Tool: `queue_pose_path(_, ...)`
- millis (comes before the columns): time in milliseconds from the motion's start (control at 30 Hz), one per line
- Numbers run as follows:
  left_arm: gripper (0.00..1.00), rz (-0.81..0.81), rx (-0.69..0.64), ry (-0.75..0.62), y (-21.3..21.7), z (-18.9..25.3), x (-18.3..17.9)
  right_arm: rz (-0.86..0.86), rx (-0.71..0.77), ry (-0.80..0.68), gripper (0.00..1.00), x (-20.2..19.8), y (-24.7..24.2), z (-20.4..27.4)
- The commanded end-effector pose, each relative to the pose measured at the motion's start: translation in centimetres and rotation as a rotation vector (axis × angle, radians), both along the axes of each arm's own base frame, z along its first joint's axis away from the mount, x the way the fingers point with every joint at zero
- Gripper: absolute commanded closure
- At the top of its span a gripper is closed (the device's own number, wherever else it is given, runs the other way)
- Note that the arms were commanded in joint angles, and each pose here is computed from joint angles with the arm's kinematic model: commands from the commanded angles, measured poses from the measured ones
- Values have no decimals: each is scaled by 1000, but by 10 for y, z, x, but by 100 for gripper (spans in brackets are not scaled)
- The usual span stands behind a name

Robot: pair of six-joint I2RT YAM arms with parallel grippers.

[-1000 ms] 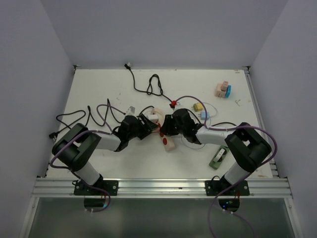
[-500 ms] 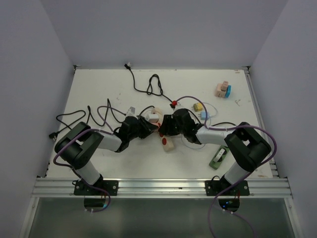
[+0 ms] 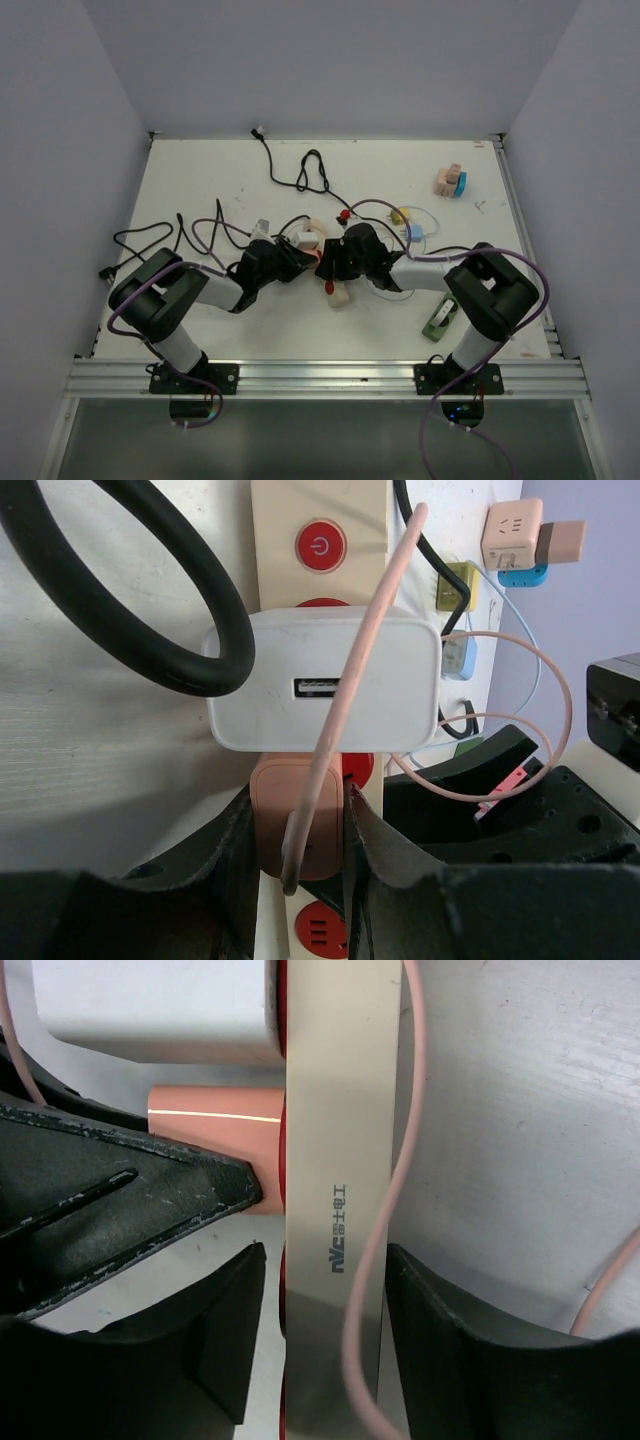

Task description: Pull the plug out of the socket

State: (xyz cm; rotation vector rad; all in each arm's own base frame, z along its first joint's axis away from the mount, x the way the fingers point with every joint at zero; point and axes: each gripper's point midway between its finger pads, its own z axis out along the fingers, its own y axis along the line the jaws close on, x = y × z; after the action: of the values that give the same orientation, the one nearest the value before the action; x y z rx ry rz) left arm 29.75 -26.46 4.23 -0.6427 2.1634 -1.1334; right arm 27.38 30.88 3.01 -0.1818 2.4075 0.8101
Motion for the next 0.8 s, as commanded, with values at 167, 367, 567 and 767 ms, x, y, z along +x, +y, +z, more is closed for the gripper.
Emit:
queue_pose_path(167,100,15,-84,-147,-3,45,9,-30,-103,36,100,0,-11,-18)
queue_pose_path(367,100,17,-75,-118,8,47,-7,-150,-231,25,100,14,-43,-22)
queue_pose_path(567,100,39,-54,-86,24,54,-15,-254,-334,41,100,24,-82,-31)
queue_pose_path(767,100,54,-69,-61,29,72,-22,-318,-343,6,100,35,-101,-20)
